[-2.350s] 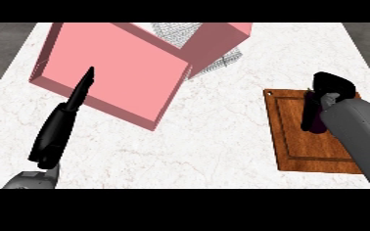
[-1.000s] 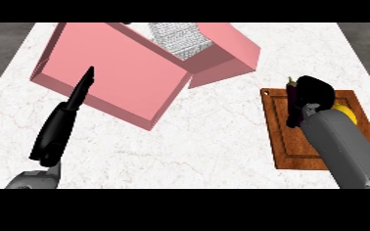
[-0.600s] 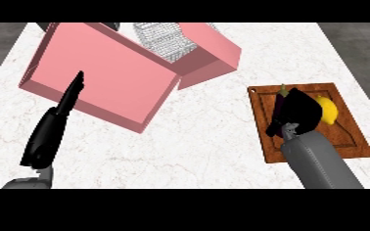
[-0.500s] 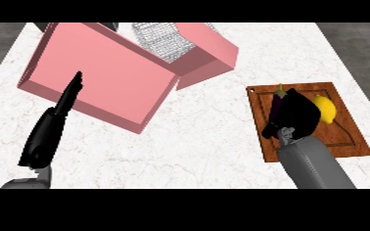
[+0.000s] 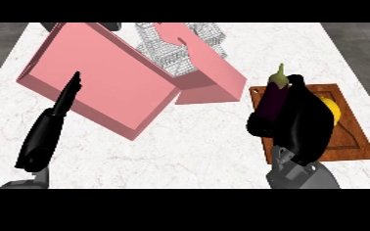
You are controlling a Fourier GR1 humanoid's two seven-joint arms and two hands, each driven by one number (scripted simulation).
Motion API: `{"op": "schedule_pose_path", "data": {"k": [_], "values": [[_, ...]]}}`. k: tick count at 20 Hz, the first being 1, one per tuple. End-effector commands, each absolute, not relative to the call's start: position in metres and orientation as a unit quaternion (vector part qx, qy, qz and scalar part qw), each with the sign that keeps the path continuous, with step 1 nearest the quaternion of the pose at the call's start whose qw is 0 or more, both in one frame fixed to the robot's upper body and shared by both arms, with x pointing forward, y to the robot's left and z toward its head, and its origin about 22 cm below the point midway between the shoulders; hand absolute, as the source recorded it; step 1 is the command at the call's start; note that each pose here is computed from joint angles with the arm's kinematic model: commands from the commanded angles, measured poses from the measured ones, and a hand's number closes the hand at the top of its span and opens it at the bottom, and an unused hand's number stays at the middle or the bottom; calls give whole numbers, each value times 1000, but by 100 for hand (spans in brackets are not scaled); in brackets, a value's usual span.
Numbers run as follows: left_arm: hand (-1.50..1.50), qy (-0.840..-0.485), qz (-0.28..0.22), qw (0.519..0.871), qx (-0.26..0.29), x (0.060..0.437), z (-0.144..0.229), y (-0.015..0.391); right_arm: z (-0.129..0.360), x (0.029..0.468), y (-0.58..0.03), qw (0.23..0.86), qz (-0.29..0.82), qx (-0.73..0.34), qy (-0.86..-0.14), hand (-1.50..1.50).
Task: Pick the eggplant from the cutting board and place it in the tiered basket
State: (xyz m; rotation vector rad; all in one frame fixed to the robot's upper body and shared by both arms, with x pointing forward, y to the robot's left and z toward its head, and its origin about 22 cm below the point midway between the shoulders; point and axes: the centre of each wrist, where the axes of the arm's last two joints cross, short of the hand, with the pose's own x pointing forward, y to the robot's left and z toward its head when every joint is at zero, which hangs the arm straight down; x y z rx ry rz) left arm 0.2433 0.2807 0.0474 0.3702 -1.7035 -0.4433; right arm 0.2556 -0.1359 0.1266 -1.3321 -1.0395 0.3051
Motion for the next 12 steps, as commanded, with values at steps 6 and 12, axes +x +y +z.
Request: {"op": "schedule_pose_path", "data": {"k": [6, 12], "values": [[0, -748, -210, 618, 121, 246, 53, 256, 207, 210, -96, 612, 51, -642, -458, 150], [0, -760, -210, 601, 131, 266, 60, 266, 247, 240, -81, 597, 41, -639, -484, 150]]}}
